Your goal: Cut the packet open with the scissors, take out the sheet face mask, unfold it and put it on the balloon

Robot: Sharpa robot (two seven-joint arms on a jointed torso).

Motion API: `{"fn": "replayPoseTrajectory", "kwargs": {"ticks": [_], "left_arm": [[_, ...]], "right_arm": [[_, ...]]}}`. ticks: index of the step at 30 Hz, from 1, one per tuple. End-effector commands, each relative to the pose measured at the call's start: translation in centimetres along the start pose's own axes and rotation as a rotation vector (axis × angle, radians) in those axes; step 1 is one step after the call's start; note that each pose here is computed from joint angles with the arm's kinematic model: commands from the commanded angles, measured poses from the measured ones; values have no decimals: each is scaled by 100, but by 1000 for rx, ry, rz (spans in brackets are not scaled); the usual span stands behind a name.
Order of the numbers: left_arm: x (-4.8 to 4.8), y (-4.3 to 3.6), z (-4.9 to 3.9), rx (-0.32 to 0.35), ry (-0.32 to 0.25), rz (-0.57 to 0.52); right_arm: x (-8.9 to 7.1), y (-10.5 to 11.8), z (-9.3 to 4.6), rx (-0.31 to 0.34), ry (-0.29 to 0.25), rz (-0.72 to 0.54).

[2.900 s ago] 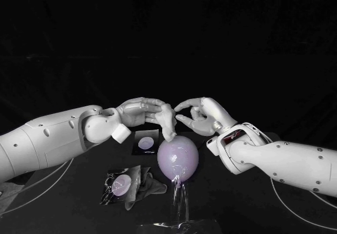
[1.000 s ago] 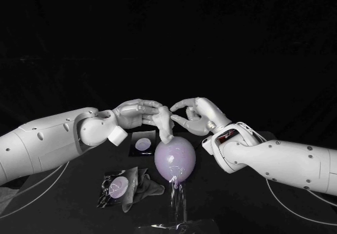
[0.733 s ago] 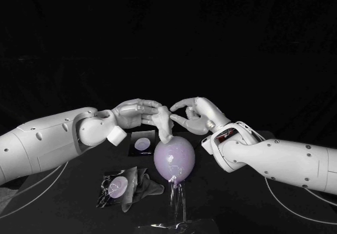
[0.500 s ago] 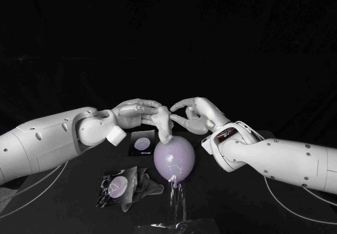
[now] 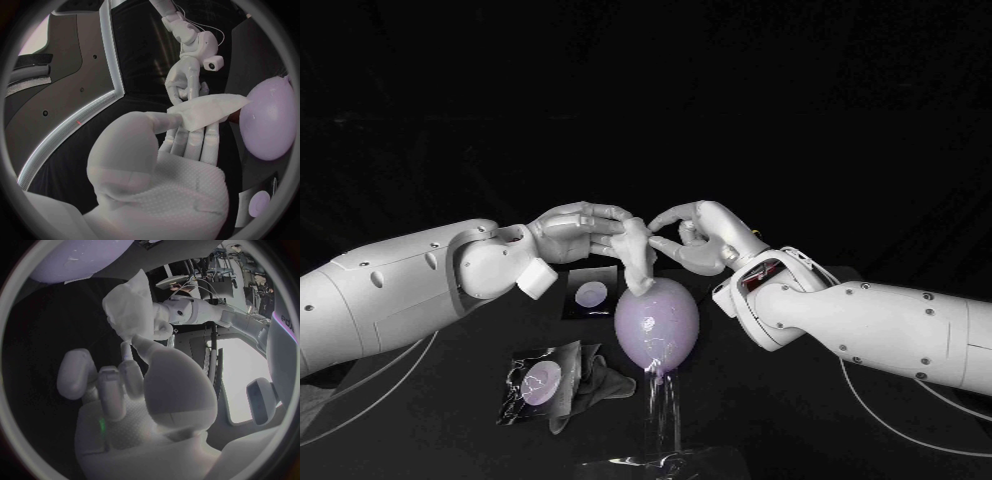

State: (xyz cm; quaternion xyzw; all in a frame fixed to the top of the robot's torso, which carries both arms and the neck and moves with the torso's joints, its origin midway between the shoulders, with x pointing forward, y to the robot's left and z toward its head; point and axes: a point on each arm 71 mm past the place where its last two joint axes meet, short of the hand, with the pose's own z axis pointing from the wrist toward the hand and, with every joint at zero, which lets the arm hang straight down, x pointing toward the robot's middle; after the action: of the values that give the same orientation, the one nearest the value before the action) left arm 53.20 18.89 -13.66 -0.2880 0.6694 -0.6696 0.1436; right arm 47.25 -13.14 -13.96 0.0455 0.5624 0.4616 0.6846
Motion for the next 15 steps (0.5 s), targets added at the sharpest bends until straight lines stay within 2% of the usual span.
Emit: {"fn": "replayPoseTrajectory", "kwargs": {"ticks": [1,15], "left_arm": [[28,-21,8,19,28,-5],[32,-18,7,16,34,-6]], "right_arm": [[27,10,0,-2,38,19],[25,28,-7,-20,40,35]]}}
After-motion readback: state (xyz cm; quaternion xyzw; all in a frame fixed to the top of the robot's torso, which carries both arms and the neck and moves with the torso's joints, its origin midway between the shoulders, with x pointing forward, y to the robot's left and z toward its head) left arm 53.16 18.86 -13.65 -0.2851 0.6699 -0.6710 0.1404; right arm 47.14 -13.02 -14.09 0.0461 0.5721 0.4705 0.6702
